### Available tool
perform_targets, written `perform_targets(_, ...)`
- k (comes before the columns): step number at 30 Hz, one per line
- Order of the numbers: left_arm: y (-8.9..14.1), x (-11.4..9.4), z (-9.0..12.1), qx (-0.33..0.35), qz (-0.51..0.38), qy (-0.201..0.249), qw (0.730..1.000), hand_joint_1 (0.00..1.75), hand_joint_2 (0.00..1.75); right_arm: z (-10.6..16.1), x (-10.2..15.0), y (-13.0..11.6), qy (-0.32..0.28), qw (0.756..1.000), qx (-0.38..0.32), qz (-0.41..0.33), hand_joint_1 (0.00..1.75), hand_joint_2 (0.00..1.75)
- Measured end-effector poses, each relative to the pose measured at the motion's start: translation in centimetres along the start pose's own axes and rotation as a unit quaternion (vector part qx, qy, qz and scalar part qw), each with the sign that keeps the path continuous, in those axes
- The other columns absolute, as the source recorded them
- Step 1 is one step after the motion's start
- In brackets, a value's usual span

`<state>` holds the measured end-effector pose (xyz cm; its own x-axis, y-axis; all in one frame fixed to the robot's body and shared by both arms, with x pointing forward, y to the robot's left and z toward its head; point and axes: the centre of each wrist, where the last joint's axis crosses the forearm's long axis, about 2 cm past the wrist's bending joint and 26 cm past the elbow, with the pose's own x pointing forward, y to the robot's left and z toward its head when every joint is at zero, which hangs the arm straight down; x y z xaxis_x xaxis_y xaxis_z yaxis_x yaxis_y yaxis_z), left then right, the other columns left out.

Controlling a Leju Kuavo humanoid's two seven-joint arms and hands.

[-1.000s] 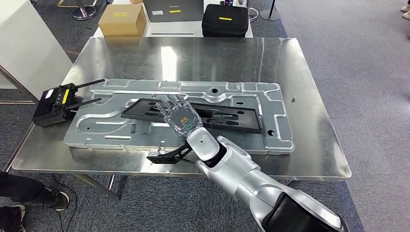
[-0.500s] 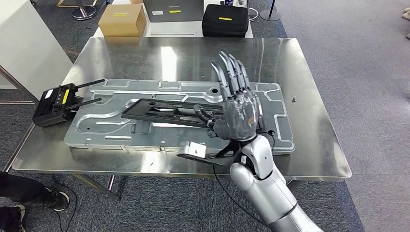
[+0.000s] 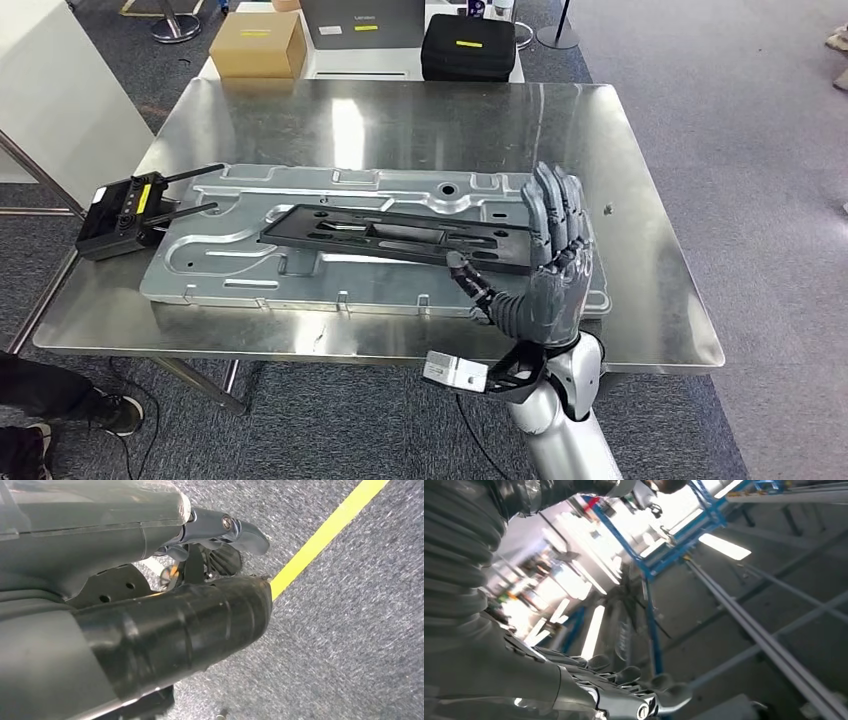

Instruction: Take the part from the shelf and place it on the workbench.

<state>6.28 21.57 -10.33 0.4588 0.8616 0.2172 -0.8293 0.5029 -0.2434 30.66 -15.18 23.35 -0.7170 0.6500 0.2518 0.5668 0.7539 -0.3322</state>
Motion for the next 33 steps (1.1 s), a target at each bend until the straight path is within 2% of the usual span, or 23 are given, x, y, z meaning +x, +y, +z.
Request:
perform_targets(19, 0.4, 0.1, 0.0, 0.007, 0.001, 0.009, 1.0, 0.0, 0.0, 6.5, 0.6, -0.4, 0.085, 0.994, 0.022, -0.061, 0.0, 1.75)
perform_targets(28, 0.4, 0.1, 0.0, 0.008, 0.003, 0.01, 1.0, 0.0, 0.0, 7.7, 1.2, -1.5, 0.088, 0.993, -0.001, -0.078, 0.0, 1.75)
perform_targets(33, 0.5, 0.1, 0.0, 0.01, 0.005, 0.01, 1.0, 0.0, 0.0, 8.8, 1.0, -2.3, 0.114, 0.991, -0.009, -0.076, 0.0, 1.75)
